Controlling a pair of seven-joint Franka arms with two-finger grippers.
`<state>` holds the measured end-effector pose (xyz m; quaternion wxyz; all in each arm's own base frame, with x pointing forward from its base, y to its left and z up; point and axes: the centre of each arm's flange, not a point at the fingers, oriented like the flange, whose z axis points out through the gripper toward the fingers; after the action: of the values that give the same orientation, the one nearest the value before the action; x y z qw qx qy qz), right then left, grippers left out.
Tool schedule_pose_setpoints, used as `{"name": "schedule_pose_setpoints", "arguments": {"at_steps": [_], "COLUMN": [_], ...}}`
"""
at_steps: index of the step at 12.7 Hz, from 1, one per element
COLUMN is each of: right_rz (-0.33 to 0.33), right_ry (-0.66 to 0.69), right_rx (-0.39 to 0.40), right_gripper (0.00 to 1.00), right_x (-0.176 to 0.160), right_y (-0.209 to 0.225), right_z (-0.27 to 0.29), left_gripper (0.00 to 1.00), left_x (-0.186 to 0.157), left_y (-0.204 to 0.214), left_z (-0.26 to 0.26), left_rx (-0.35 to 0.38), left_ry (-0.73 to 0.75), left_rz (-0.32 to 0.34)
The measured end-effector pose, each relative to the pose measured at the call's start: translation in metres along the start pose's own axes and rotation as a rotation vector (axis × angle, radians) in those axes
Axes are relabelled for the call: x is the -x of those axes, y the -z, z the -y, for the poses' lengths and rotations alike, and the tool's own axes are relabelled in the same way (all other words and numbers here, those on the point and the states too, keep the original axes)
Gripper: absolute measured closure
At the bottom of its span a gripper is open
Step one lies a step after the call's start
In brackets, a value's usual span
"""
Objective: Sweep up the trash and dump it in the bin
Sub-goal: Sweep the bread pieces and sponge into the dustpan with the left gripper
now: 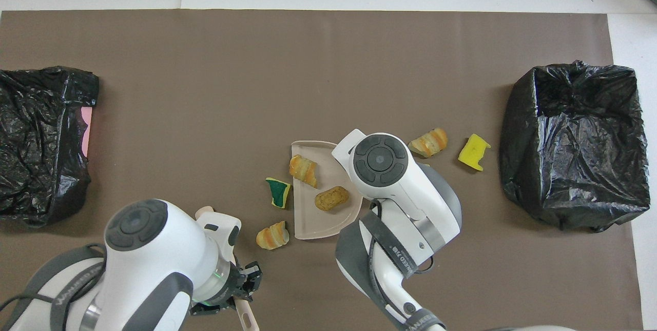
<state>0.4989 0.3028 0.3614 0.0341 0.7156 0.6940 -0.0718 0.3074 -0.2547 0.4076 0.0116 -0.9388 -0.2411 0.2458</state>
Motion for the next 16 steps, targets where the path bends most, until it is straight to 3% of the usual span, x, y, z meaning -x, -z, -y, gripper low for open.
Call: {"name": "schedule_pose_setpoints", "arguments": {"at_steps": [4, 8, 14, 16], "right_rz": [0.016, 0.022, 0.024, 0.027], "right_ry": [0.028, 0.014, -0.006, -0.018], "right_rx": [-0.001, -0.001, -0.003, -0.006], "right_gripper": [0.67, 0.67, 0.67, 0.67], "right_x": [-0.011, -0.012, -0.012, -0.012], "right_y": [-0.005, -0.006, -0.007, -0.008], "right_z": [0.011, 0.013, 0.013, 0.014], "left_gripper": [0.74, 0.74, 0.74, 0.74], "left_x": [0.027, 0.013, -0.026, -0.034], "left_y": [-0.041, -0.071, -0.053, -0.05], "left_z": [-0.02, -0.047, -0.069, -0.076], "left_rx": [0.029, 0.063, 0.13, 0.121], "left_ry": [0.045, -0.044, -0.47, -0.643], "left_rz": [-0.084, -0.126, -0.199, -0.214]}}
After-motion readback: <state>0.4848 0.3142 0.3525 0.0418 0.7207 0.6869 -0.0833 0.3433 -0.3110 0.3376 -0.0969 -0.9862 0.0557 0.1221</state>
